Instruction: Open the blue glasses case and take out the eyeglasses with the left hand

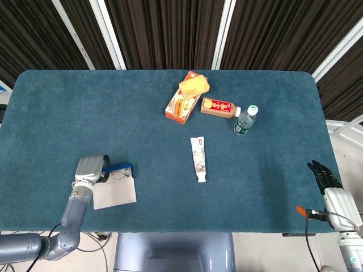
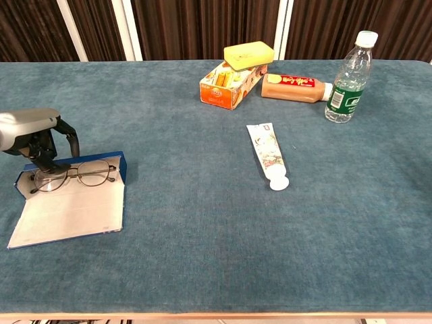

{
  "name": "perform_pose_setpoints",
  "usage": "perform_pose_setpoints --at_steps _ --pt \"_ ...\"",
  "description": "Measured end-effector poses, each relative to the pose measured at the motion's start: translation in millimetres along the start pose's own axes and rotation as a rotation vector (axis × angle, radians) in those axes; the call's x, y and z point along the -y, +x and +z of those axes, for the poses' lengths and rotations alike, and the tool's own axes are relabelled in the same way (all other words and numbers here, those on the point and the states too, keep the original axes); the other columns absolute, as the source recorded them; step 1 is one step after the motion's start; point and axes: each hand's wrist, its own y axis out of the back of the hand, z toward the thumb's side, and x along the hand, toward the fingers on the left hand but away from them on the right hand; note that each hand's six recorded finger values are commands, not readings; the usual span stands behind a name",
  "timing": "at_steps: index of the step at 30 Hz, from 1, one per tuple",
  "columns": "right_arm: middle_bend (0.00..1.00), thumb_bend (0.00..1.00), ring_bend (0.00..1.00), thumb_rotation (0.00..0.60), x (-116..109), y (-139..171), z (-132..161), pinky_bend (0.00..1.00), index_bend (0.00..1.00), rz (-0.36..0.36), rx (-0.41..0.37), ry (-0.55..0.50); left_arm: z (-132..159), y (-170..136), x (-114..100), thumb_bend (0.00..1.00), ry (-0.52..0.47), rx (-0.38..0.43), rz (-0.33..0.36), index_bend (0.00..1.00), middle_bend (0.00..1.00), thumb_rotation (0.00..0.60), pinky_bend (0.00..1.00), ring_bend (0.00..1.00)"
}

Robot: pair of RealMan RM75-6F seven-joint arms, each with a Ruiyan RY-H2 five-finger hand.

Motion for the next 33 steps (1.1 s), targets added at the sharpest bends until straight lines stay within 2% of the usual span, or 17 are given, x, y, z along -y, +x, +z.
perform_pose_setpoints --at_steps 17,27,33 --pt "0.00 0.12 0.00 0.600 -0.3 -0.2 -0.7 0.19 0.00 -0.002 0.002 -0.001 0.7 6.9 -17.4 0.42 0.024 0.014 0.082 0.55 1.00 0.600 1.00 0.95" --pt "0.00 0.12 0.00 0.600 -0.4 0.1 -0.8 0.19 0.00 -0.003 0.002 0.001 -7.5 5.8 -26.0 0.42 0.181 0.083 0.217 0.56 1.00 0.600 1.00 0.95" --pt "0.00 0.12 0.00 0.600 -0.2 0.2 -0.7 0.19 0.00 -0.003 0.003 0.002 -14.2 2.8 -24.2 0.42 0.265 0.116 0.259 0.56 1.00 0.600 1.00 0.95"
